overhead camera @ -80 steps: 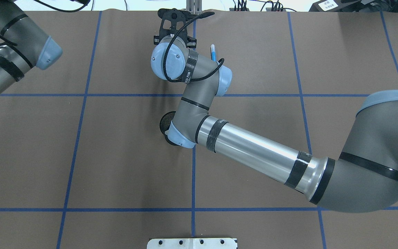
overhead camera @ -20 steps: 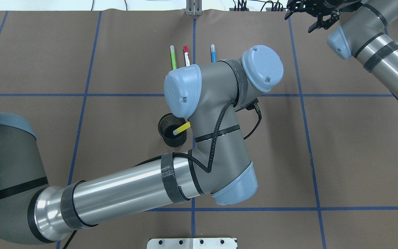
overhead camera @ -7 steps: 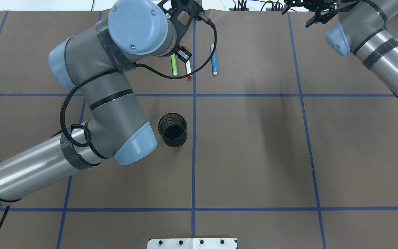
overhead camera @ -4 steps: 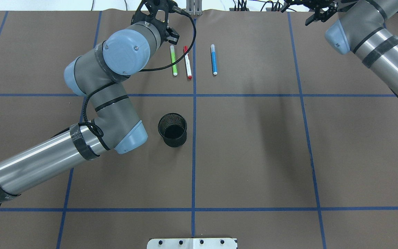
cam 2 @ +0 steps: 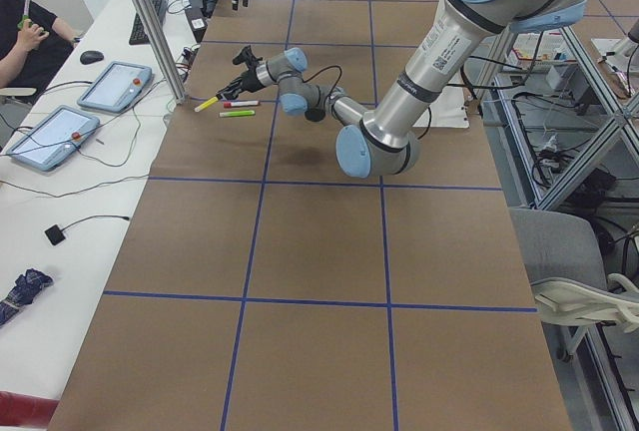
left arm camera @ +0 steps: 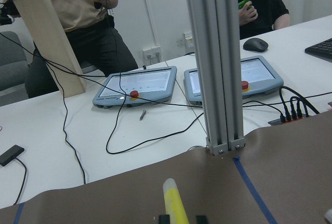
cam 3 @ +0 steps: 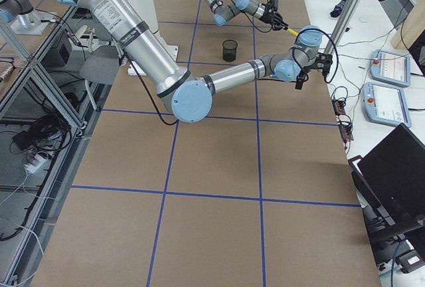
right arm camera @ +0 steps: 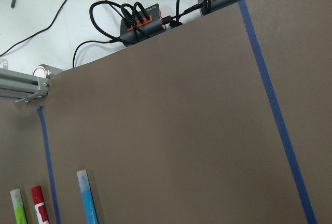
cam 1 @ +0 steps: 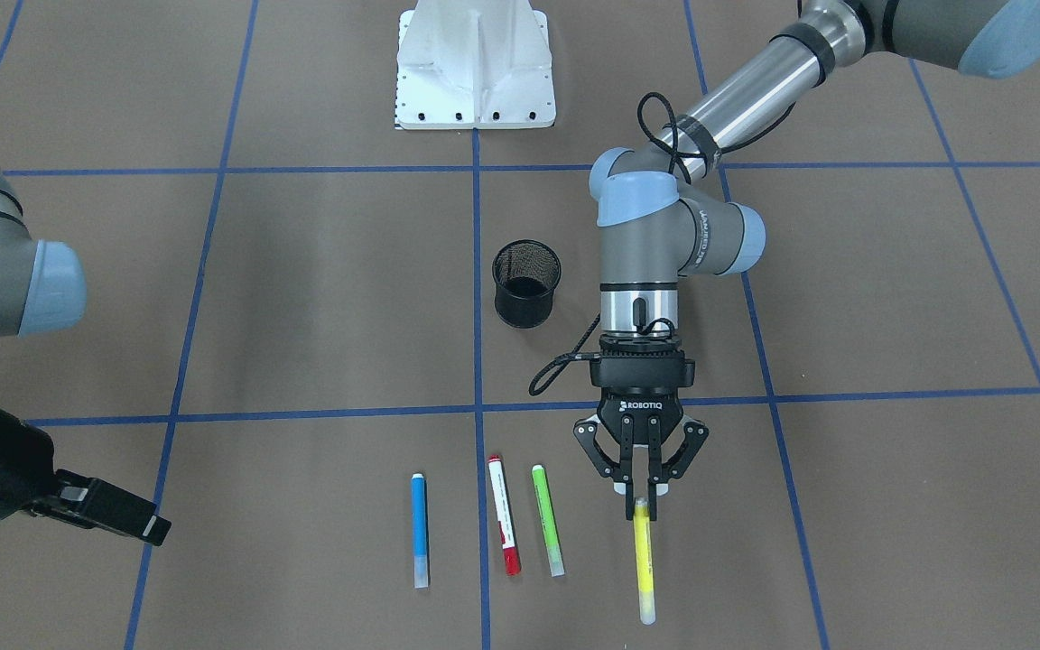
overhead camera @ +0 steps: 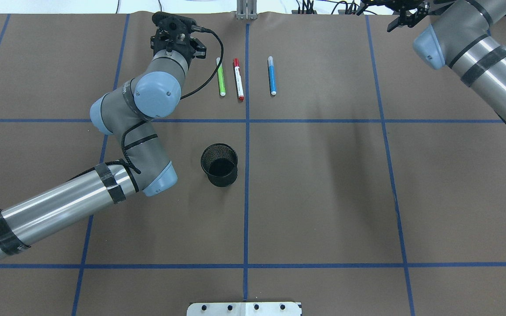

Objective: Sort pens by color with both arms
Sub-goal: 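Lay the yellow highlighter beside the green highlighter and release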

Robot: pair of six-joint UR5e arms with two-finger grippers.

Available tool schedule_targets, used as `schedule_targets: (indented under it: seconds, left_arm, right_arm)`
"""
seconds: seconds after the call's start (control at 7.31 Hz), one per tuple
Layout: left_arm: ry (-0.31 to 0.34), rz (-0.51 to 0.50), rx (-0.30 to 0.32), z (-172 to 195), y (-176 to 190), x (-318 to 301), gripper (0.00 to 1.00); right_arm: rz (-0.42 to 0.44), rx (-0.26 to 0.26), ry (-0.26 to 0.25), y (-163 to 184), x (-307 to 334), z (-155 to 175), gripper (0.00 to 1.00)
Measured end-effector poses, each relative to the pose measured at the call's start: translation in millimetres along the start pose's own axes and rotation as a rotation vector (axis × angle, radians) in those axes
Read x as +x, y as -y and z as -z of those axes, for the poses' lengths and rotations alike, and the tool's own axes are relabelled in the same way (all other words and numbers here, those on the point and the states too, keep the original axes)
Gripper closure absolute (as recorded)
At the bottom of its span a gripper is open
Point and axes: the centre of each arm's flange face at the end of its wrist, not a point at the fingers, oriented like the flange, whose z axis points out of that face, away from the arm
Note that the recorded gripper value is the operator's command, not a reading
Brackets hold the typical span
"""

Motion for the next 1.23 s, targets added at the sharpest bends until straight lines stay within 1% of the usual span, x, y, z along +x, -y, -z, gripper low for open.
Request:
schedule_targets:
  seconds: [0.27,0.68,0.82,0.96,1.23]
  left_arm:
    - [0.02,0.053,-0.003,-4.1,-22.9,11.2,1.0]
    - [0.015,0.109,-0.012,-4.5,-29.6,37.7,1.0]
    - [0.019,0.114,-0.015,-7.4,-31.0,40.7,0.82]
    - [0.022,0.113,-0.019,-9.4,-32.9,41.4,0.01]
    - [0.01,0.12,-0.02,-6.9,-29.3,46.2,0.0]
  right_arm:
    - [0.0,0.0,-0.001,-0.3,0.7,-0.3,0.0]
    - [0.0,0.005,-0.003,0.2,1.1,-0.5,0.0]
    - [0.0,0.007,-0.004,0.5,0.7,-0.3,0.0]
    - [0.001,0.009,-0.004,0.6,0.3,-0.1,0.0]
    - [0.004,0.01,-0.002,0.8,-1.3,0.7,0.0]
